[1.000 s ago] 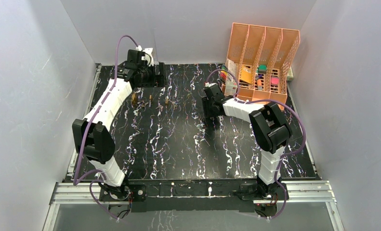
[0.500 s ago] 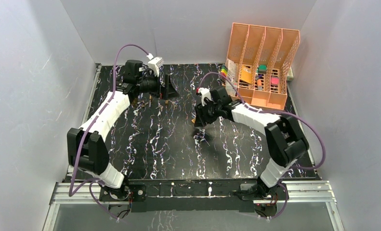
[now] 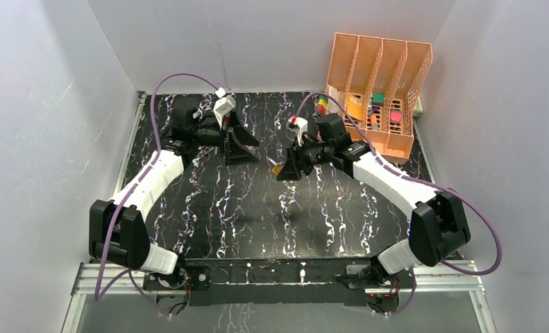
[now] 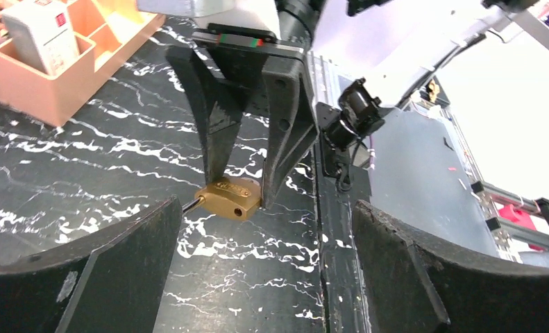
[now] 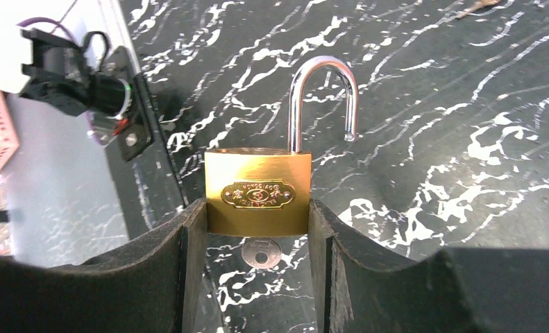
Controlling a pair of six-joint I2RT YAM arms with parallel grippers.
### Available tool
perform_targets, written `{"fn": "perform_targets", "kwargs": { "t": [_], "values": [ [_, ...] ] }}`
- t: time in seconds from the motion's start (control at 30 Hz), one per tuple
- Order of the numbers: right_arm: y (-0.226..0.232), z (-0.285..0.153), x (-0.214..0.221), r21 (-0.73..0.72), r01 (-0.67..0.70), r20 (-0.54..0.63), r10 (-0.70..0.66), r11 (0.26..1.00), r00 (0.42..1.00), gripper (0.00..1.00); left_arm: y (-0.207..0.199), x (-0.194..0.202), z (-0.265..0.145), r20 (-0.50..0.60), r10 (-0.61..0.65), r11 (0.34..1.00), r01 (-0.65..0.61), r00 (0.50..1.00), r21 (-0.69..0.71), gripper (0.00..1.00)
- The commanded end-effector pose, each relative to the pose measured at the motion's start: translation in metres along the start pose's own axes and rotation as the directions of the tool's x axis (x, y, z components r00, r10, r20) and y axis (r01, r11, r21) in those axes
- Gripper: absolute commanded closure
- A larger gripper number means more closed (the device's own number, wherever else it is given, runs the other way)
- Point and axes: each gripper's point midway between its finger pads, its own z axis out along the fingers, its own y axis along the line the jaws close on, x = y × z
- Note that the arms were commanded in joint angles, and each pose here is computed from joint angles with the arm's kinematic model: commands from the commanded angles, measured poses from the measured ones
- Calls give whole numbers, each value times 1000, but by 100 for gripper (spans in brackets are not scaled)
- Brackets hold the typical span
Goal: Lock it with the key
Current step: Pick up the lock from the center of the board.
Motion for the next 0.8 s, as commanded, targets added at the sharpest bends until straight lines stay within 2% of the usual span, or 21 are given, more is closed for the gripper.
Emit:
{"fn": "perform_targets", "kwargs": {
  "t": [0.0,0.23,0.37,0.5,0.57,0.6,0.63,0.67,0.73,0.77],
  "values": [
    [49,-24,-45,-184,94,93,-77,978,993,43,-41,-14,-8,24,153,976,-155,988,156,9],
    [82,-41,-62,-313,137,115,-106,940,988,43,-36,-23,-7,32,194,971,-197,980,138,10],
    [99,-53,-74,-360,167,141,-123,918,982,42,-48,-28,-8,44,244,955,-248,969,163,20],
    [115,-63,-91,-395,204,183,-140,896,973,41,-52,-29,-9,41,241,952,-244,970,182,31],
    [118,-65,-97,-390,210,199,-140,896,970,41,-53,-27,-9,37,232,953,-235,972,193,32],
    [118,-66,-99,-389,213,202,-142,896,969,41,-54,-27,-9,37,228,952,-231,973,199,38],
    [117,-65,-100,-386,213,205,-142,898,968,41,-54,-26,-9,34,218,954,-220,975,204,50],
    [116,-65,-101,-381,215,208,-143,899,968,41,-53,-26,-9,32,210,955,-212,977,206,54],
    [116,-65,-103,-376,217,217,-142,901,966,41,-52,-25,-8,27,197,958,-198,980,209,77],
    [117,-65,-104,-376,219,222,-142,900,965,41,-52,-25,-8,27,193,959,-195,981,207,94]
  ]
}}
